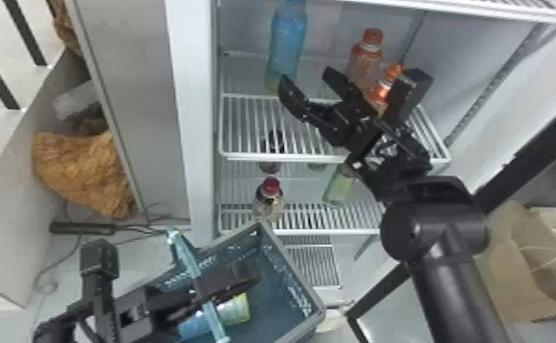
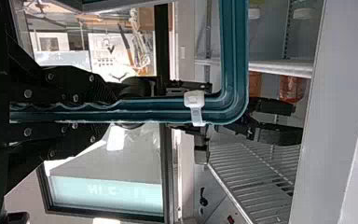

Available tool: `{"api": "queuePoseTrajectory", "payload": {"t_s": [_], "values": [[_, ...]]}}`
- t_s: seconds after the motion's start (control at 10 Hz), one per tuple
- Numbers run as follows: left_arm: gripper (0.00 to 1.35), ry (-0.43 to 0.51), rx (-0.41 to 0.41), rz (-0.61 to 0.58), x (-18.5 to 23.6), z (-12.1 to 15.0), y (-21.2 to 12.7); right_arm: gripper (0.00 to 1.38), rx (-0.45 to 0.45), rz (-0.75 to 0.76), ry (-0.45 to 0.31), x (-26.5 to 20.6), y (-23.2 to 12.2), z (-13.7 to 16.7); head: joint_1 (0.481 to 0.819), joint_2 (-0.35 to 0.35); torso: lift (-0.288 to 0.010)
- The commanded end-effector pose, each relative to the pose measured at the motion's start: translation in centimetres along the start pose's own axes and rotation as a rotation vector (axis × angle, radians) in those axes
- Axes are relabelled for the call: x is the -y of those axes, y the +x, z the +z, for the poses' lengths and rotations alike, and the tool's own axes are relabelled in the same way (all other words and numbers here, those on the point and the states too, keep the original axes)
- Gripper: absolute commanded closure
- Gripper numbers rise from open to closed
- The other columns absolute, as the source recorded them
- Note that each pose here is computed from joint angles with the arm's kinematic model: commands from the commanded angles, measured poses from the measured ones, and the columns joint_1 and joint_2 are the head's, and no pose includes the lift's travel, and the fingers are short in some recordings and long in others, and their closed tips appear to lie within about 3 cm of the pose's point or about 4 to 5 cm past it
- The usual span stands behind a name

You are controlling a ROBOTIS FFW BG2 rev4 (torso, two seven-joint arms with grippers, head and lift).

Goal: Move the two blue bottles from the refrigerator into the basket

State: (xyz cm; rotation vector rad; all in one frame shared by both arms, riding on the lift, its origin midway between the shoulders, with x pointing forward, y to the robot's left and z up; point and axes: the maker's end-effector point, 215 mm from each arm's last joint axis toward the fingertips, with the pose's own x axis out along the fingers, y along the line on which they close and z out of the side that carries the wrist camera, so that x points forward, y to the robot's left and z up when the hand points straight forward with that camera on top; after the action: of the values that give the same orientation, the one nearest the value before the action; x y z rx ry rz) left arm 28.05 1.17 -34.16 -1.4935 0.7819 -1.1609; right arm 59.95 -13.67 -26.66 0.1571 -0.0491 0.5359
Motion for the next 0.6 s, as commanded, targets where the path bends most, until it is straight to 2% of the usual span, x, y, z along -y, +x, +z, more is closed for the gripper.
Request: {"api": "queuePoseTrajectory", "payload": {"t_s": [0.0, 0.5], "values": [[1.2, 0.0, 0.0, 0.0, 0.0, 0.0, 0.0, 0.09, 0.001, -0.003, -0.002, 0.1, 1.3, 0.0, 0.695, -0.161, -0.01], [1.2, 0.007, -0.003, 0.002, 0.0, 0.2, 0.1, 0.09, -0.01, -0.024, -0.019, 1.0, 5.1, 0.9, 0.695, -0.14, -0.01]]}}
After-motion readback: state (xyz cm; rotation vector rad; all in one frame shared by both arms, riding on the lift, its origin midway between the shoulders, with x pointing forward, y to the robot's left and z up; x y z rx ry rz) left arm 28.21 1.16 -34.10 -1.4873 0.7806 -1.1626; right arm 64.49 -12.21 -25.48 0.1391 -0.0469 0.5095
